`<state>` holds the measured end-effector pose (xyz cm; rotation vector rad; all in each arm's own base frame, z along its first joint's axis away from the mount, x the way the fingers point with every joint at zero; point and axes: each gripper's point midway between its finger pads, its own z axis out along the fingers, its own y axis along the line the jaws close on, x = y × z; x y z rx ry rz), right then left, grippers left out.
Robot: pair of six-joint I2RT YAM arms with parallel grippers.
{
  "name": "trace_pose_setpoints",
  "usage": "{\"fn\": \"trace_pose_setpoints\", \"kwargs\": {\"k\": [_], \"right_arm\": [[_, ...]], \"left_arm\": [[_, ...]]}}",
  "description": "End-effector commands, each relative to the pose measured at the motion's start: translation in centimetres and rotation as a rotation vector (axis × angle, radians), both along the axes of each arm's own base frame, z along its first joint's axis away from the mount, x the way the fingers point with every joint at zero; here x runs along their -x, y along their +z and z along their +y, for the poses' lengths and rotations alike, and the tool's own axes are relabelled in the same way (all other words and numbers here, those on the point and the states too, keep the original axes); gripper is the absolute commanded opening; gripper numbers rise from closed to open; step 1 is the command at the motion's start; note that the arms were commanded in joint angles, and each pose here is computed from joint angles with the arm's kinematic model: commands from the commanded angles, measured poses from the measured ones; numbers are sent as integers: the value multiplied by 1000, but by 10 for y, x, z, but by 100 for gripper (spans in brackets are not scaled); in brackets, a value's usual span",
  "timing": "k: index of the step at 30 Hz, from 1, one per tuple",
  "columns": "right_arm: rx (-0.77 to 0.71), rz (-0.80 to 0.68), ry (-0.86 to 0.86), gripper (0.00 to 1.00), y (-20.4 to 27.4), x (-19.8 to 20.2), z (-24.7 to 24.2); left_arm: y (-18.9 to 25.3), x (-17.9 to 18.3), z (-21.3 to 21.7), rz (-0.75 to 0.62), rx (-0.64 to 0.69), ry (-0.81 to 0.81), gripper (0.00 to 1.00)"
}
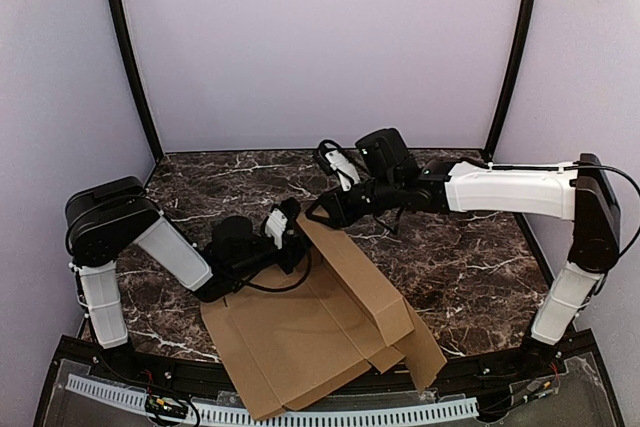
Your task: Fold the paper box
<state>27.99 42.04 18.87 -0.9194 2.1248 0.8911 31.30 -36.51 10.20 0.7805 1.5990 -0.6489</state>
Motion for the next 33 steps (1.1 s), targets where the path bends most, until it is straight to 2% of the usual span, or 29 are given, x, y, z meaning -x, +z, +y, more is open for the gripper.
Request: {"fn": "trace_pose_setpoints", "kwargs": {"k": [1, 6, 10, 14, 24, 30, 32, 33], "right_arm": [[167, 112, 8, 41, -56, 22, -22], [164, 113, 8, 41, -55, 24, -24], [163, 116, 10, 41, -55, 25, -25], [161, 117, 8, 41, -55, 27, -27], [158, 120, 7, 41, -54, 29, -29], [153, 121, 11, 40, -52, 30, -28], [154, 121, 11, 40, -52, 30, -29], [153, 121, 10, 40, -52, 30, -29]], "left_arm": [[-34, 9, 8, 67, -88, 3, 34], [-23, 20, 15, 55, -46, -17, 39], [-16, 27, 17, 42, -19, -38, 50], [-16, 27, 15, 38, -12, -47, 55], [-9, 15, 4, 11, 16, -36, 54], [-12, 10, -3, 9, 19, -46, 46], [-13, 11, -6, 27, 35, -54, 32], [-13, 11, -7, 35, 39, -57, 18]]}}
